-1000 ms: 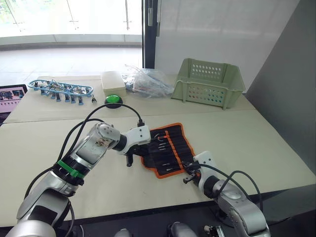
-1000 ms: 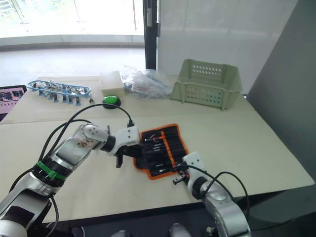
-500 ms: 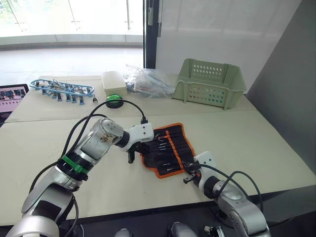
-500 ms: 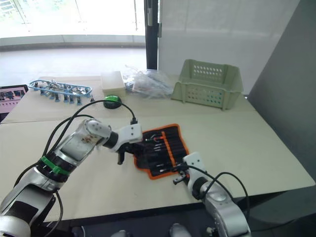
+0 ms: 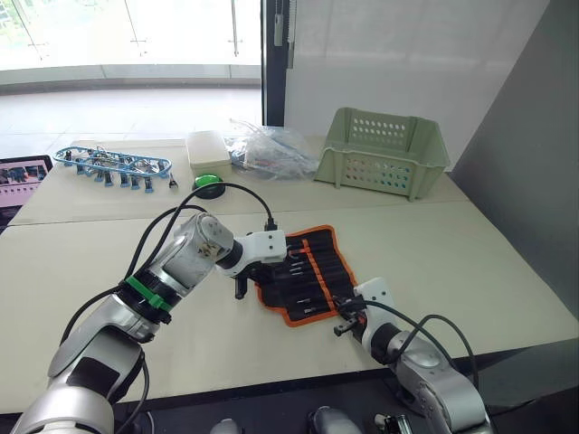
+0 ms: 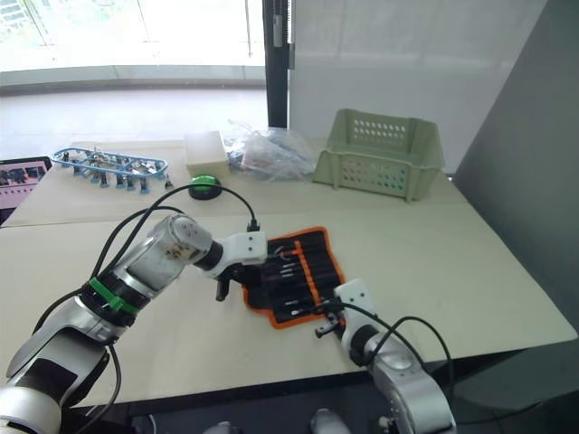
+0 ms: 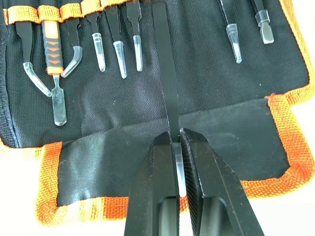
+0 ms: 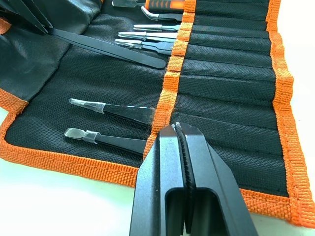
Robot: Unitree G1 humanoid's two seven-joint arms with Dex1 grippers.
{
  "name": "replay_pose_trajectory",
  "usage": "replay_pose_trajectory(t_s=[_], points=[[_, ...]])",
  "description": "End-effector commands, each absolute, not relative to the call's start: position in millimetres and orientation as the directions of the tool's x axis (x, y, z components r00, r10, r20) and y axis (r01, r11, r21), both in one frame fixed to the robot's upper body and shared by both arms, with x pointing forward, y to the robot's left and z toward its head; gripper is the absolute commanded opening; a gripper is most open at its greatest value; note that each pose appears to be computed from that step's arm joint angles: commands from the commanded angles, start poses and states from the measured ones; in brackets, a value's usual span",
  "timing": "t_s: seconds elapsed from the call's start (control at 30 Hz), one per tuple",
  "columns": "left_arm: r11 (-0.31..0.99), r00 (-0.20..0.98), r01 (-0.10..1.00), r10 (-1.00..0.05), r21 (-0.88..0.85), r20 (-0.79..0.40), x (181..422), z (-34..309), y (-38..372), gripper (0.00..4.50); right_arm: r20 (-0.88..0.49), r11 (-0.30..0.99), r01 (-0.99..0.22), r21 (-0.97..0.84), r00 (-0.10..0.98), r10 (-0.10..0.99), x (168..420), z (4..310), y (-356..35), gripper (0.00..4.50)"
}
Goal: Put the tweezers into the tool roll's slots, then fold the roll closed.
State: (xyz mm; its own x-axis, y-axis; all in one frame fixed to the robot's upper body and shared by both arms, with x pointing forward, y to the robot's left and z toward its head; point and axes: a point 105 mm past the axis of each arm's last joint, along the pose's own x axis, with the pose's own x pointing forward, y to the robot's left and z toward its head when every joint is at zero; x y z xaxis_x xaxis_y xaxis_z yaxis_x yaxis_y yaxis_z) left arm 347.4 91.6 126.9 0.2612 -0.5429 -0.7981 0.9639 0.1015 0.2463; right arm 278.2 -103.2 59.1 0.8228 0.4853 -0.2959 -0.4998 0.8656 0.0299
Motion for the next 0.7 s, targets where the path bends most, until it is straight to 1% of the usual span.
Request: replay_pose_trajectory(t_s=[0.03,0.33,0.53,0.63,0.7], points=[[0.069,0.270,0.958,-0.557,0.280,-0.785,349.1,136.0,80.2,0.04,-0.440,0.865,-0.496,0.077,0.761,0.476,263.7,21.3,-101.1,0.00],[0.041,0.273,0.952,-0.566,0.305,-0.777,356.5,132.3,58.5,0.04,-0.440,0.867,-0.492,0.076,0.764,0.472,263.2,21.3,-102.4,0.00],[0.028,0.287,0.940,-0.605,0.340,-0.743,362.0,129.1,33.5,0.04,-0.439,0.864,-0.498,0.076,0.761,0.478,262.2,21.5,-99.1,0.00],[0.041,0.280,0.939,-0.665,0.340,-0.692,361.3,128.1,13.1,0.04,-0.454,0.855,-0.516,0.051,0.751,0.480,261.3,19.9,-98.2,0.00],[0.045,0.266,0.945,-0.685,0.325,-0.679,359.2,124.1,5.7,0.04,-0.459,0.852,-0.522,0.043,0.747,0.481,261.1,19.5,-97.4,0.00]])
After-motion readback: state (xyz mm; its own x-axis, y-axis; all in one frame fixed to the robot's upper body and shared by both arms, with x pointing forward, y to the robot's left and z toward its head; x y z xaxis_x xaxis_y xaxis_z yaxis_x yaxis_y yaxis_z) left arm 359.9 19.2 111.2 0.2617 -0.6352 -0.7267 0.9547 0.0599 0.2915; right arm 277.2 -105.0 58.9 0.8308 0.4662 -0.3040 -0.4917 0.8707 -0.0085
